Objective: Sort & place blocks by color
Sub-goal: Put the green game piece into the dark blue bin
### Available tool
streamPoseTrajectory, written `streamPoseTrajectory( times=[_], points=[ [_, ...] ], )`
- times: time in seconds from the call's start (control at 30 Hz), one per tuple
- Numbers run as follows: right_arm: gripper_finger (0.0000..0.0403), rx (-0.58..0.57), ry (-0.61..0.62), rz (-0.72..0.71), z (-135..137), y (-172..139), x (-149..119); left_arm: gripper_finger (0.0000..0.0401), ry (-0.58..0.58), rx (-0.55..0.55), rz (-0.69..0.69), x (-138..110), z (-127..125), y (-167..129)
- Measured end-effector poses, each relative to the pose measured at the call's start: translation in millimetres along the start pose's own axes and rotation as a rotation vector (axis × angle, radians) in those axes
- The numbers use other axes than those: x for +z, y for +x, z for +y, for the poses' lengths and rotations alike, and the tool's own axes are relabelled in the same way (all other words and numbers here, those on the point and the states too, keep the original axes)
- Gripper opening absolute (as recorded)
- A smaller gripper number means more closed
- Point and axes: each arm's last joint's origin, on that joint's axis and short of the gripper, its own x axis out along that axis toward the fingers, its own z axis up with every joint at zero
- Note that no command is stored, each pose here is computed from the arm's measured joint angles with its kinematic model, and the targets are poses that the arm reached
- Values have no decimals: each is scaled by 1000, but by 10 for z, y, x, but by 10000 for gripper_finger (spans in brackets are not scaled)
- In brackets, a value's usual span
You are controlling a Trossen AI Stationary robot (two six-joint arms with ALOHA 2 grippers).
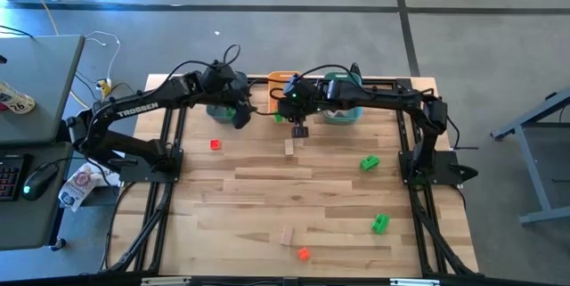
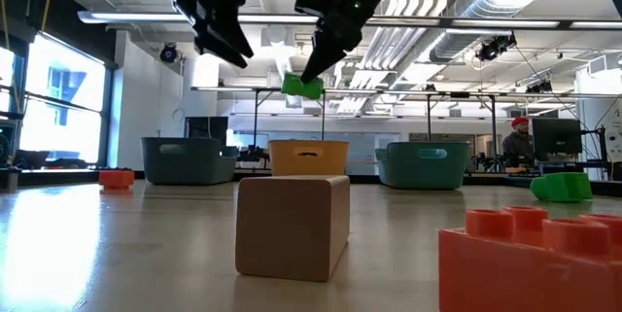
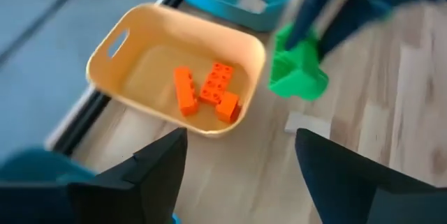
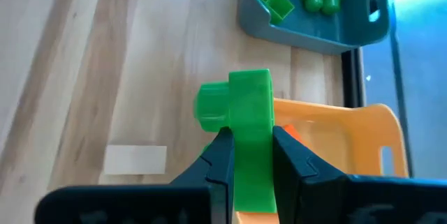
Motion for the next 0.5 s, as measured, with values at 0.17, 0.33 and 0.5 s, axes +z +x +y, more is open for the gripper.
streamPoseTrajectory(
  times=[0.17,0.33,0.5],
  points=[
    [37,-54,-7,-21,-27,-1,33,255,-308,-32,0,-4,108,-10],
    [37,-107,-58,-51,-10,-7,96,253,-462,-45,3,-6,145,-13],
    [37,-155,-91,-107,11,-19,182,253,-529,-84,-23,28,138,-13]
  ],
)
